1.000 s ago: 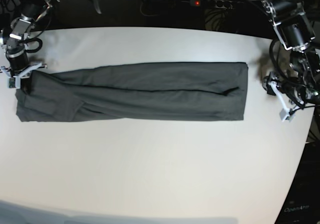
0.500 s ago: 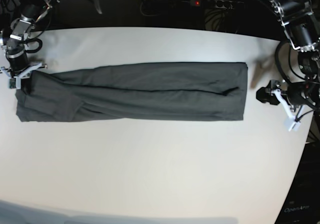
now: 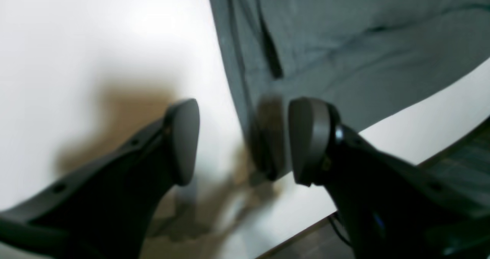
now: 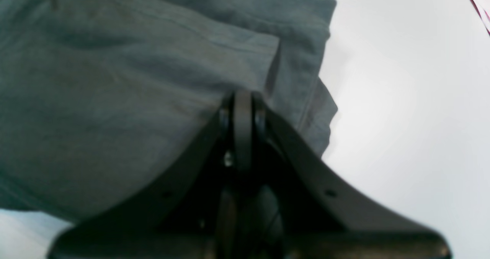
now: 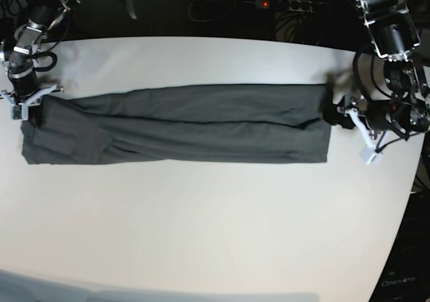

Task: Fold the T-shirt properly
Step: 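Lower the left gripper and grasp the strip end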

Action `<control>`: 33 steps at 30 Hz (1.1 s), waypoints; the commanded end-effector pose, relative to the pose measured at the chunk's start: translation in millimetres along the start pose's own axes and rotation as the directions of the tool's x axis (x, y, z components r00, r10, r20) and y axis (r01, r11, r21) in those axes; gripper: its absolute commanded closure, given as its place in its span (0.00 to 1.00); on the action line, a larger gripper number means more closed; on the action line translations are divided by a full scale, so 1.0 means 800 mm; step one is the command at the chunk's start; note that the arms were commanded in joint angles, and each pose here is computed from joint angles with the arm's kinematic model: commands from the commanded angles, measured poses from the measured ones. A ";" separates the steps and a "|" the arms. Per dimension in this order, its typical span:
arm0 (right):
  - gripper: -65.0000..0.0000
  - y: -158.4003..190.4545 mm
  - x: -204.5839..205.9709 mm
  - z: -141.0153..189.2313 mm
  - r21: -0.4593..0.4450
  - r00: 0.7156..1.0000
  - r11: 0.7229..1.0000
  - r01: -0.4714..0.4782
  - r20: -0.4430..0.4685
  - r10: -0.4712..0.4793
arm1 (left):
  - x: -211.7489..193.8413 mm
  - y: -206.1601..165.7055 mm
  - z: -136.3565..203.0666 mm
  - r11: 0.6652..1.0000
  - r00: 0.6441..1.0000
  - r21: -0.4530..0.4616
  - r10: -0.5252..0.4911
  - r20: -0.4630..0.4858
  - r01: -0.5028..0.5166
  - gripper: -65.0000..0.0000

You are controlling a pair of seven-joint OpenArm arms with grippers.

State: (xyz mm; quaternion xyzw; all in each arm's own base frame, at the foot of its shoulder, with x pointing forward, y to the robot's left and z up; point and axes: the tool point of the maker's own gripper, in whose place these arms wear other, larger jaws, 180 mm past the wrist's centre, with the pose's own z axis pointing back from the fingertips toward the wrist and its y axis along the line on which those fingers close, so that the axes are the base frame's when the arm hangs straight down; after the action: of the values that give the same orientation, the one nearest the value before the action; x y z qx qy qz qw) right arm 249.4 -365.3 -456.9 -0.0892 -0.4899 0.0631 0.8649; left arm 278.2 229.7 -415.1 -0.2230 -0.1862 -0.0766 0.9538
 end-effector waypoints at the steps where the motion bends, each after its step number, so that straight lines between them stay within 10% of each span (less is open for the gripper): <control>1: 1.00 0.029 -0.099 0.023 0.111 0.928 0.991 -0.078 -0.354 0.113 | 0.013 0.004 0.011 1.000 0.999 0.012 -0.012 0.031 0.012 0.44; 33: 1.00 0.037 -0.106 0.027 0.123 0.924 0.990 -0.076 -0.365 0.117 | -0.014 -0.011 -0.026 0.997 0.998 0.032 0.064 -0.007 -0.064 0.44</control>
State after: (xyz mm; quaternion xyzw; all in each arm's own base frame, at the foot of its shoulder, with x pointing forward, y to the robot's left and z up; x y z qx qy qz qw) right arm 248.3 -363.4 -458.0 -0.0916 -0.4899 0.0692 0.8642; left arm 278.6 210.1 -429.4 -0.2255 -0.1982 -0.0387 0.9531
